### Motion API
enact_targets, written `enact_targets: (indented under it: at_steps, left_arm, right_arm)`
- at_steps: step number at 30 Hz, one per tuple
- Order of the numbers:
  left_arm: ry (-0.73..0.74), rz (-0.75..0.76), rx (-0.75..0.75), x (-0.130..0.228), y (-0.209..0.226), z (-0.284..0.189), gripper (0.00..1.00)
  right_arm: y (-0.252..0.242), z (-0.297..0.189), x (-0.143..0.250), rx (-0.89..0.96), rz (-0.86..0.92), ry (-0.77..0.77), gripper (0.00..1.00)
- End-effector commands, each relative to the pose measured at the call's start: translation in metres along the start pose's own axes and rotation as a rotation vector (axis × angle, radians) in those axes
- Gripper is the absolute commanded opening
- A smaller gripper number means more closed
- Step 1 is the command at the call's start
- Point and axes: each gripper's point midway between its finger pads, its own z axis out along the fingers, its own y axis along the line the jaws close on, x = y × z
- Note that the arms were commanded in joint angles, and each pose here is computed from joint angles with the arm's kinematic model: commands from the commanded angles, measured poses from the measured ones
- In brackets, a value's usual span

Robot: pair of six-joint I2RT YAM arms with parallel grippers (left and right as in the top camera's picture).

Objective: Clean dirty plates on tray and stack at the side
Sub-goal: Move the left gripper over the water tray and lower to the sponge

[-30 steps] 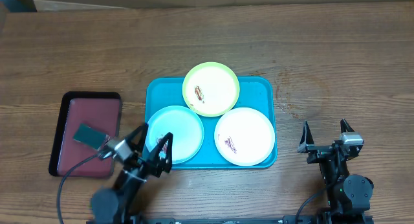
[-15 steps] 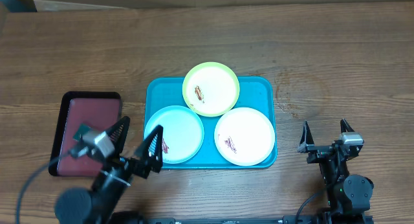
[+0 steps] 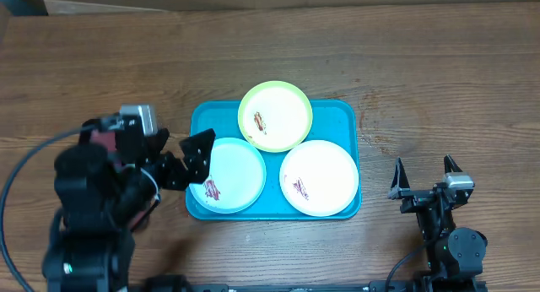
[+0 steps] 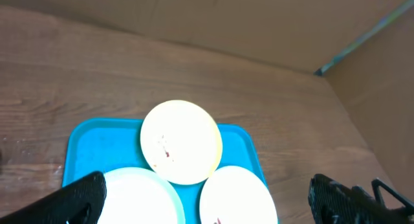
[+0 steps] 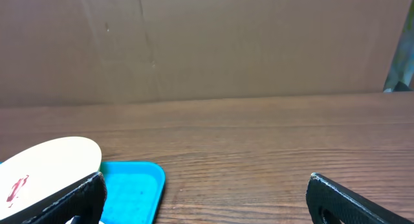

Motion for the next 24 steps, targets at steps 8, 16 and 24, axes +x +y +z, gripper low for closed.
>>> enact_targets:
  at_steps: [8, 16, 24]
  left_arm:
    - [0.325, -0.098, -0.531, 0.007, 0.094, 0.019, 1.00]
    - [0.304, -0.287, -0.668, 0.006, 0.131, 0.044, 1.00]
    - [0.410, -0.367, -0.779, 0.030, 0.166, 0.061, 1.00]
  right_arm:
    - [-0.002, 0.000, 0.002, 0.007, 0.005, -0.004, 1.00]
    - [-0.002, 0.000, 0.002, 0.007, 0.005, -0.004, 1.00]
    - [-0.002, 0.000, 0.002, 0.007, 0.005, -0.004, 1.00]
